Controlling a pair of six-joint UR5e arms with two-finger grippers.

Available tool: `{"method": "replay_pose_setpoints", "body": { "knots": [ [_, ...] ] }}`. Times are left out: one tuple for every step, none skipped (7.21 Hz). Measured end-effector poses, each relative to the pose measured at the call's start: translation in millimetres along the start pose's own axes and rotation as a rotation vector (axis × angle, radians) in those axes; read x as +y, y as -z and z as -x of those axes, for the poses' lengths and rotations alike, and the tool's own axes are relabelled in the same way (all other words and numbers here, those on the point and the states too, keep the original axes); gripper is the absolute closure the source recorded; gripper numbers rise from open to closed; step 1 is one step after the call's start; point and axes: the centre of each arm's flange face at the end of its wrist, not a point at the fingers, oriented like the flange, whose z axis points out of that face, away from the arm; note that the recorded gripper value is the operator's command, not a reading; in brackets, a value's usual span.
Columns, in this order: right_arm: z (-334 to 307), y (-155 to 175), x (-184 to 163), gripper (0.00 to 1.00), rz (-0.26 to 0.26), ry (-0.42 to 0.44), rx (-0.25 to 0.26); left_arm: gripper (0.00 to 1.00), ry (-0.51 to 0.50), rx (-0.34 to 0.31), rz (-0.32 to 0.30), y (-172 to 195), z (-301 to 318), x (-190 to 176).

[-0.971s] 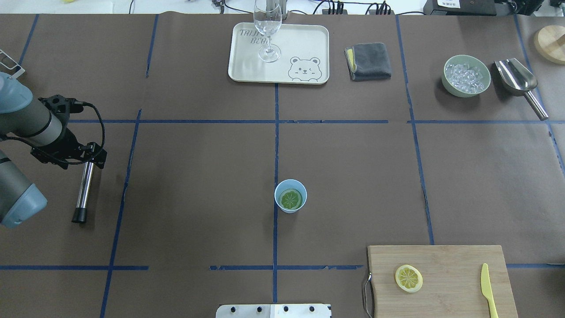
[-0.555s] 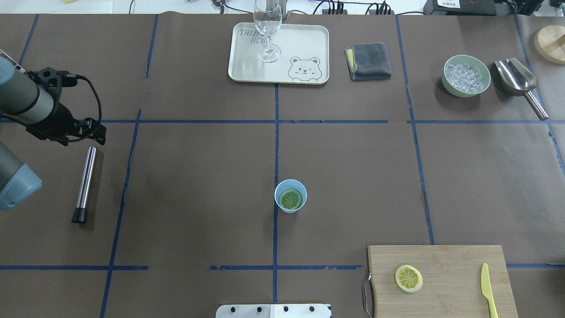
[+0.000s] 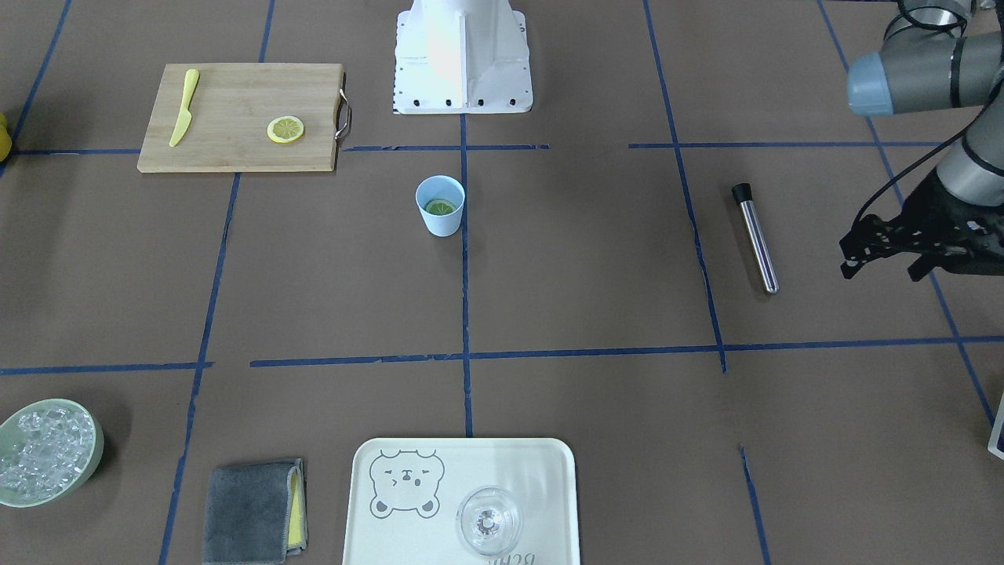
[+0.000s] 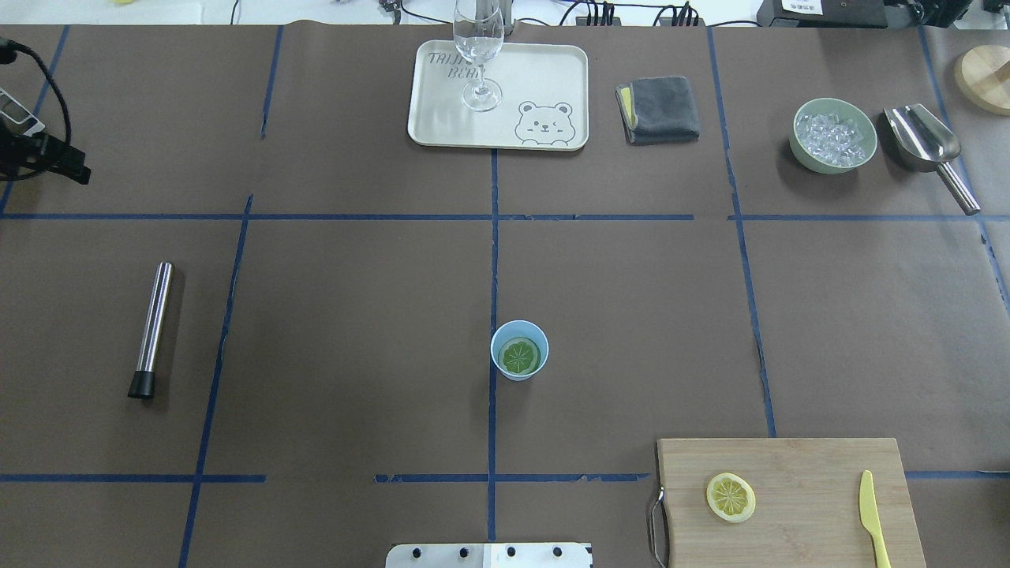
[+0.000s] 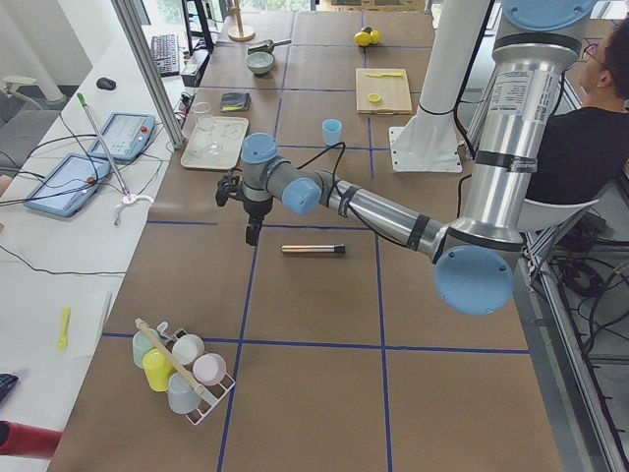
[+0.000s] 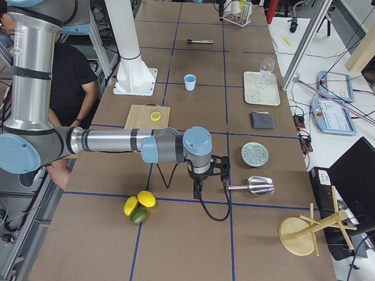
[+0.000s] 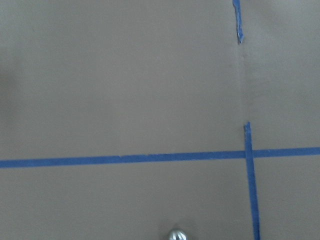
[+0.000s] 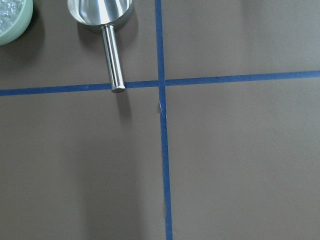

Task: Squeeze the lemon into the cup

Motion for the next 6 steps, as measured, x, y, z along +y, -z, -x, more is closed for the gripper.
{"method": "replay_pose_setpoints", "body": {
  "knots": [
    [-11.3, -11.8, -1.0, 0.00, -0.011, 0.010, -0.003, 0.00, -0.022, -0.004, 0.013, 5.5, 39.1, 10.0],
    [-16.7, -16.9, -0.9, 0.00, -0.018, 0.015, -0.006, 0.00, -0.039, 0.010, 0.040, 7.0, 83.1, 24.4],
    [-18.6, -18.7, -0.4, 0.00, -0.021, 0.015, -0.007, 0.00, -0.051, 0.019, 0.055, 10.0, 125.8, 39.7],
    [-19.5, -19.6, 0.4, 0.00, -0.022, 0.014, -0.008, 0.00, -0.065, 0.014, 0.059, 15.9, 158.7, 53.1],
    [-20.0, -20.0, 1.3, 0.00, -0.021, 0.014, -0.009, 0.00, -0.074, 0.001, 0.073, 23.6, 183.8, 61.9],
    [-19.9, -20.0, 1.6, 0.00, -0.021, 0.015, -0.010, 0.00, -0.075, -0.010, 0.106, 30.9, 201.0, 66.5]
  ]
}}
